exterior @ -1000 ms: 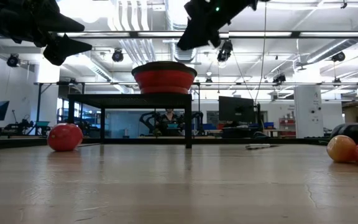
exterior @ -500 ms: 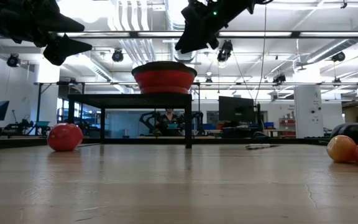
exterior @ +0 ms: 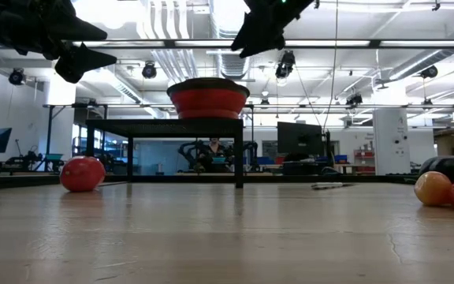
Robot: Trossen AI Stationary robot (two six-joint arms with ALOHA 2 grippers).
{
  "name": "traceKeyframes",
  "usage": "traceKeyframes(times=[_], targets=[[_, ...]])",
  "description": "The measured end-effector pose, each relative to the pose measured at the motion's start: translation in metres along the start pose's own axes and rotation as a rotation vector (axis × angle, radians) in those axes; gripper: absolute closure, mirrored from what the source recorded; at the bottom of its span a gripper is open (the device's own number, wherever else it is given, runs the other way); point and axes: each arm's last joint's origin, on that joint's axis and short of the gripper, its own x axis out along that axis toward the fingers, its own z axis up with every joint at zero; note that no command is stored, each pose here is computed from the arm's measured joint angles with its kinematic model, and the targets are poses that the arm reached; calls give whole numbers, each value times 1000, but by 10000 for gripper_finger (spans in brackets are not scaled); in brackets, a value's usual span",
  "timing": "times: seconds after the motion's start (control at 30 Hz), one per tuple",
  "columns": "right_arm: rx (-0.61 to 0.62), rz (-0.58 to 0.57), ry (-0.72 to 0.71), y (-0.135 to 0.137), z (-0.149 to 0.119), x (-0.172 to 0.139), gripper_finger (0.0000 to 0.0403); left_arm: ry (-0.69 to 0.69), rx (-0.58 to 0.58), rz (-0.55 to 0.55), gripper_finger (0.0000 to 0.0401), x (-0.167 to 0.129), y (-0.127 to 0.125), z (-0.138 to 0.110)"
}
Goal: Pick & Place Fruit
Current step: Put the orange pear into the red gray strainer bowl on the shelf
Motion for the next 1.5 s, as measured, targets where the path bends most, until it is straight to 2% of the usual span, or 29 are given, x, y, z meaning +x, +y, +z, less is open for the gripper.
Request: traceKeyframes(times=[0.3, 0.53, 0.67, 0.97, 1.13, 1.4, 1.5], targets=[[-45, 65, 174, 21, -1, -33, 160, 0, 0, 0, 89, 0, 0, 0], [-67, 122, 400, 48, -23, -51, 184, 0, 0, 0, 89, 0, 0, 0], [-84, 158, 481, 70, -33, -61, 191, 0, 0, 0, 89, 0, 0, 0], [-110, 256, 529, 129, -52, -84, 204, 0, 0, 0, 89, 0, 0, 0], [-66, 275, 559, 159, -68, -90, 209, 0, 0, 0, 89, 0, 0, 0], [-37, 229, 619, 185, -103, -91, 195, 0, 0, 0, 89, 0, 0, 0], [59, 181, 642, 187, -115, -86, 191, 0, 0, 0, 89, 0, 0, 0]])
